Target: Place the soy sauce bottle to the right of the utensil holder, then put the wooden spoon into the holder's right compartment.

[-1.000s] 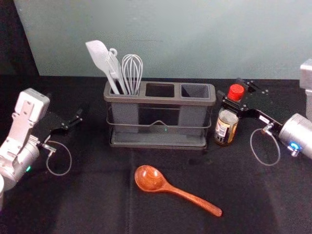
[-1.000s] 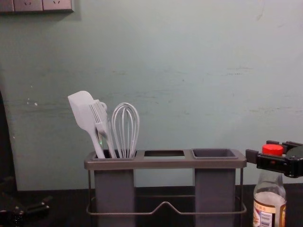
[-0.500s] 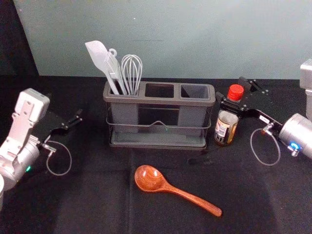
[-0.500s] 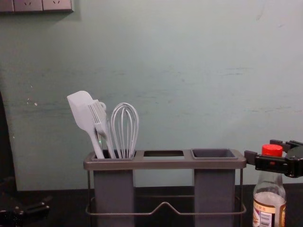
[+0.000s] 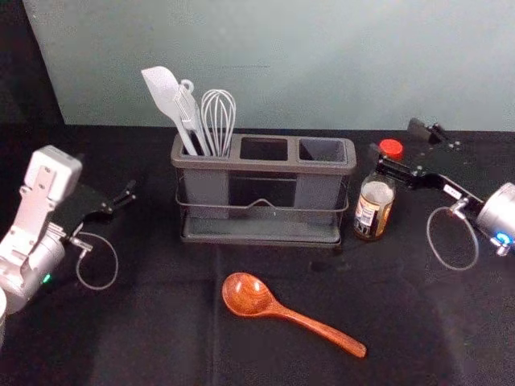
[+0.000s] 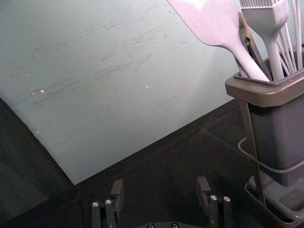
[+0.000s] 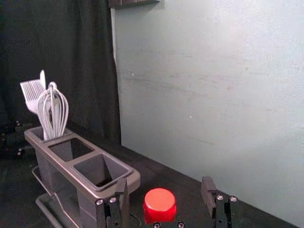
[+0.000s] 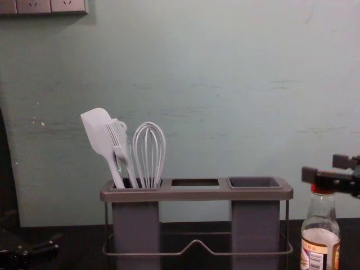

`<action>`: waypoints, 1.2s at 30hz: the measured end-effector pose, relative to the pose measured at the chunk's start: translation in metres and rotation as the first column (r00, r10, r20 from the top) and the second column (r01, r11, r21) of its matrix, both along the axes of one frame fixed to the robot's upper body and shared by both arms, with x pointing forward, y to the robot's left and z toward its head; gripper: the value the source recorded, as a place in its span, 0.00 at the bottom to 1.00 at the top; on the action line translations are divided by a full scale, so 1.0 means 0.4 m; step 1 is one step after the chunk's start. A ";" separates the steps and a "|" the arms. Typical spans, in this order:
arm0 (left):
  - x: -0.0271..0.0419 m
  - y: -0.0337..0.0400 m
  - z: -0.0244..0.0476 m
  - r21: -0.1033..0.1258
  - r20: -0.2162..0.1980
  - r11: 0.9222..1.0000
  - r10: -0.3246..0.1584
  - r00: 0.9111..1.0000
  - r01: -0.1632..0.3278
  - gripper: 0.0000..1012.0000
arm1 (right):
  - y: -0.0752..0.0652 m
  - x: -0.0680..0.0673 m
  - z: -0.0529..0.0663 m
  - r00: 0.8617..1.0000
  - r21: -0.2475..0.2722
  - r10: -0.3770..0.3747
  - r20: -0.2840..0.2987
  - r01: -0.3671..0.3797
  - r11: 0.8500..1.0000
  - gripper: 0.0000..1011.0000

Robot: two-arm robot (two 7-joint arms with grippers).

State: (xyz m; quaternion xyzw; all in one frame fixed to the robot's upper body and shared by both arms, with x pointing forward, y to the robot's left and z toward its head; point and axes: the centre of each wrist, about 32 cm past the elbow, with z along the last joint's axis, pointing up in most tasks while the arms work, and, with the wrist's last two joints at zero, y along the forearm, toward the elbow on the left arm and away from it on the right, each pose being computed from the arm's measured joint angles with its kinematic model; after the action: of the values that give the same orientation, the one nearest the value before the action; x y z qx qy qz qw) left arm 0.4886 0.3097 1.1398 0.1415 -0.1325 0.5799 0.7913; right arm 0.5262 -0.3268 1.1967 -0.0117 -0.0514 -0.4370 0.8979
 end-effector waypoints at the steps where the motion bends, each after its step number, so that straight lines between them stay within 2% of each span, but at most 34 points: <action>1: 0.000 0.000 0.000 0.000 0.000 1.000 0.000 1.000 0.000 0.99 | -0.002 -0.003 0.004 1.000 0.001 -0.002 0.003 0.002 1.000 0.99; 9: 0.000 0.000 0.000 0.000 0.000 1.000 0.000 1.000 0.000 0.99 | -0.012 -0.045 0.057 1.000 0.005 0.006 0.030 -0.006 1.000 0.99; 14: 0.000 0.000 0.000 0.000 0.000 1.000 0.000 1.000 0.000 0.99 | -0.013 -0.082 0.097 0.999 -0.011 0.033 0.033 -0.033 0.999 0.99; 19: 0.000 0.000 0.000 0.000 0.000 1.000 0.000 1.000 0.000 0.99 | -0.008 -0.141 0.153 0.995 -0.040 0.101 -0.003 -0.101 0.994 0.99; 25: 0.000 0.000 0.000 0.000 0.000 1.000 0.000 1.000 0.000 0.99 | 0.009 -0.179 0.190 0.984 -0.067 0.166 -0.066 -0.171 0.983 0.99; 29: 0.000 0.000 0.000 0.000 0.000 1.000 0.000 1.000 0.000 0.99 | 0.035 -0.194 0.211 0.968 -0.105 0.210 -0.140 -0.225 0.969 0.99; 31: 0.000 0.000 0.000 0.000 0.000 1.000 0.000 1.000 0.000 0.99 | 0.054 -0.195 0.222 0.953 -0.130 0.227 -0.201 -0.256 0.958 0.99; 32: 0.000 0.000 0.000 0.000 0.000 1.000 0.000 1.000 0.000 0.99 | 0.070 -0.191 0.230 0.940 -0.151 0.237 -0.247 -0.279 0.948 0.99; 34: 0.000 0.000 0.000 0.000 0.000 1.000 0.000 1.000 0.000 0.99 | 0.084 -0.188 0.233 0.925 -0.167 0.245 -0.289 -0.301 0.939 0.99; 35: 0.000 0.000 0.000 0.000 0.000 1.000 0.000 1.000 0.000 0.99 | 0.099 -0.184 0.237 0.910 -0.180 0.252 -0.330 -0.322 0.929 0.99; 36: 0.000 0.000 0.000 0.000 0.000 1.000 0.000 1.000 0.000 0.99 | 0.107 -0.181 0.238 0.902 -0.184 0.256 -0.348 -0.333 0.925 0.99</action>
State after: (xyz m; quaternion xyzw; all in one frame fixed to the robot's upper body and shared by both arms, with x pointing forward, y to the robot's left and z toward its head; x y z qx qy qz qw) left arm 0.4886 0.3097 1.1398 0.1415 -0.1324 0.5799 0.7913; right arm 0.4537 -0.2841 1.2921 -0.1820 0.0403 -0.2783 0.9422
